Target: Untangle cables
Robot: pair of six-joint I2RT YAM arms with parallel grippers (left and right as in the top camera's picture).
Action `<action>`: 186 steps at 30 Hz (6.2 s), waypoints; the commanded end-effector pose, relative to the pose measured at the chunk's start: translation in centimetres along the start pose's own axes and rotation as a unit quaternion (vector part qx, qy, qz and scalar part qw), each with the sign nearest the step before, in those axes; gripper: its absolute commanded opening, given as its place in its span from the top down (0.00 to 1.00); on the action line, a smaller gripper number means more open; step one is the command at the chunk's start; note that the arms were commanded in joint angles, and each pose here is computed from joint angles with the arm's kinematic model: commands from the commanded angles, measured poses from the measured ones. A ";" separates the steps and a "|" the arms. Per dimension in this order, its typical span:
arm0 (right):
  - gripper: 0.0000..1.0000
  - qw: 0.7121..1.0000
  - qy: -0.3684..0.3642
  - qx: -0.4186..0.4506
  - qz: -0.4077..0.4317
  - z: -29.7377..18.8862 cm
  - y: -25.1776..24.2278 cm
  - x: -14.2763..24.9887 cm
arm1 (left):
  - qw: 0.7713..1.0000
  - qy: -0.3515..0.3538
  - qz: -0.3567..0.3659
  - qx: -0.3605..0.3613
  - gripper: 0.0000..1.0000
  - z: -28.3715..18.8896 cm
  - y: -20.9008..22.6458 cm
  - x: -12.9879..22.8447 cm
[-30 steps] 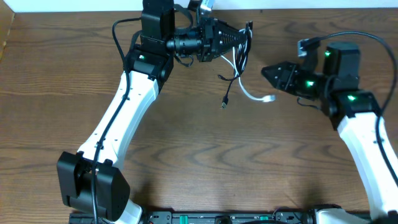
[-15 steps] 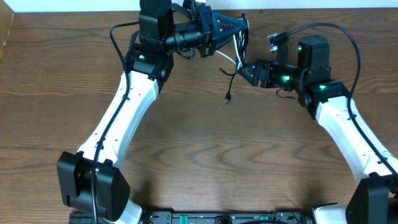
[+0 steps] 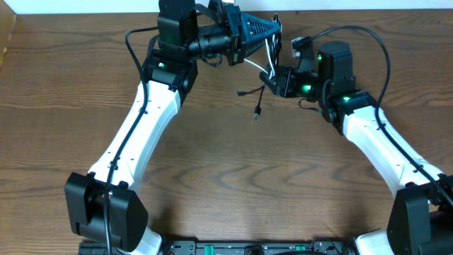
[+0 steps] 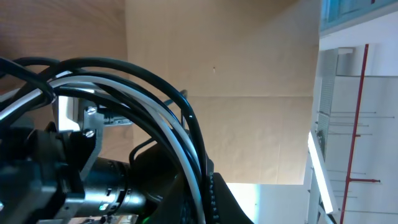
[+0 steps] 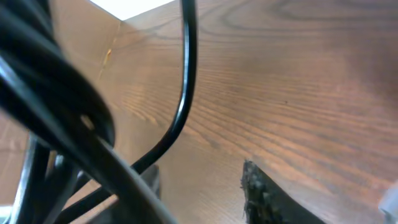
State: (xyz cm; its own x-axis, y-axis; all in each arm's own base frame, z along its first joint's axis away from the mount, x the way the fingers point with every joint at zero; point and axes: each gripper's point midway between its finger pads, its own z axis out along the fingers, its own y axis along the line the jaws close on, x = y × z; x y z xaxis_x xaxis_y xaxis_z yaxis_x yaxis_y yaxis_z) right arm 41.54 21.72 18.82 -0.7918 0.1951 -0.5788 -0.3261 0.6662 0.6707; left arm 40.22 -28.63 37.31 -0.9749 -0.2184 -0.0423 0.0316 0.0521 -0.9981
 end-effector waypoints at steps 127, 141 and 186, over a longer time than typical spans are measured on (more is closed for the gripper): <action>0.56 0.934 -0.157 0.233 0.221 -17.0 -6.4 -2.7 | 0.812 0.089 0.469 -0.337 0.31 4.3 16.9 3.3; 0.19 0.915 -0.082 0.334 0.209 -18.5 -9.3 1.9 | 0.807 -0.046 0.344 -0.478 0.31 5.4 24.9 -4.9; 0.21 0.915 -0.041 0.359 0.177 -18.9 -9.8 3.5 | 0.750 -0.009 0.217 -0.625 0.92 2.1 38.4 -1.6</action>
State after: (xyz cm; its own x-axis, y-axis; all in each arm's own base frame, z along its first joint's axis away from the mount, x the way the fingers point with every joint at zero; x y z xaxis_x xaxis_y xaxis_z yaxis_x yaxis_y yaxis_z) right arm 32.25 2.42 18.59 -0.7335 0.5378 -0.4155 0.4023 0.8364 0.3724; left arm 44.85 -30.01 0.47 -0.9069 0.0520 -0.4182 0.1184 0.9838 -0.1345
